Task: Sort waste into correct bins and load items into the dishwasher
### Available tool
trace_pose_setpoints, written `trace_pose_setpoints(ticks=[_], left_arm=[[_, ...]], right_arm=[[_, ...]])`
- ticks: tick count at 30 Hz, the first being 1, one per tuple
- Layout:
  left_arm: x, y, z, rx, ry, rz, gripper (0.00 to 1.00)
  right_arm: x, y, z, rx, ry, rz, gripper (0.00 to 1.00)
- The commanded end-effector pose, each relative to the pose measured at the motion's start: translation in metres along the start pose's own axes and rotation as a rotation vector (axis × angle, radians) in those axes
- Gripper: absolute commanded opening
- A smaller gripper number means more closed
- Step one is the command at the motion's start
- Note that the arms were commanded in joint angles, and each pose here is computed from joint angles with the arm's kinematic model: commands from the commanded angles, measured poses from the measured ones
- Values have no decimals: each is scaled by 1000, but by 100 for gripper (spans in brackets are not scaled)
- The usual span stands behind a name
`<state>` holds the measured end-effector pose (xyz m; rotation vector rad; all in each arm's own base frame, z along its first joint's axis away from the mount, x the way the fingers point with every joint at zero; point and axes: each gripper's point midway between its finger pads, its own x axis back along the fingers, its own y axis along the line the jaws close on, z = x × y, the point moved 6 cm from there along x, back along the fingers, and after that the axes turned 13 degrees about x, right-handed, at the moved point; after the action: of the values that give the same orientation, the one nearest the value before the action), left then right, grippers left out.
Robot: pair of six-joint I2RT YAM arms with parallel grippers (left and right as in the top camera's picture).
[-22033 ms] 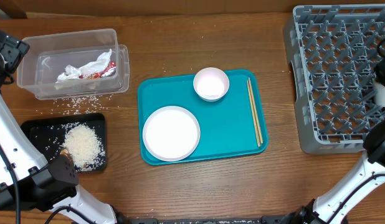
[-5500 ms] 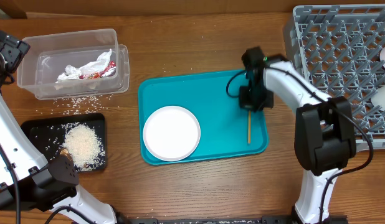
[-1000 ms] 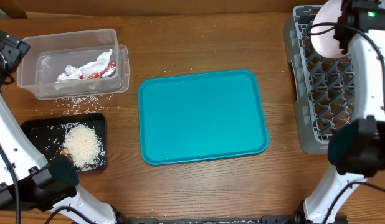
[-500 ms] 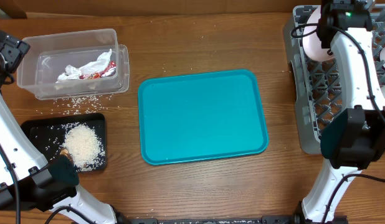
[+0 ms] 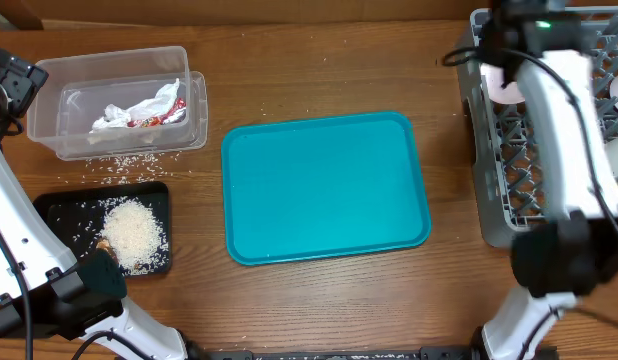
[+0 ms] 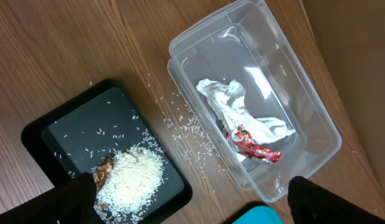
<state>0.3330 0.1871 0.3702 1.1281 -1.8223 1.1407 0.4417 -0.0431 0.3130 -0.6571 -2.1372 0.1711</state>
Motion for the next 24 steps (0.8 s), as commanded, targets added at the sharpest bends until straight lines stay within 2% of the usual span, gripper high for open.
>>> trace_pose_setpoints(ticks=[1,4,5,6,11,13,19,24], left_arm=[[0,-2,1,0,-6,-2,100],[0,-2,1,0,-6,-2,100],[0,-2,1,0,-6,-2,100],[0,-2,1,0,-6,-2,100],[0,-2,1,0,-6,-2,100],[0,-2,1,0,-6,-2,100],[0,-2,1,0,-6,-2,100],[0,-2,1,0,-6,-2,100]], right_arm=[[40,-59,-16,-173,-105,-4,66],[21,-92,-13,-263,-64,-21,22],[10,-100,-11,-294,-43,-67,10],[1,-108,-10,-324,-25,-115,4],[-47,-135,-4,-465,39,-413,4],[-80,-138,2,-506,86,-530,4],[-135,-100,10,-463,140,-790,4],[-139,-74,3,-404,100,-949,4]])
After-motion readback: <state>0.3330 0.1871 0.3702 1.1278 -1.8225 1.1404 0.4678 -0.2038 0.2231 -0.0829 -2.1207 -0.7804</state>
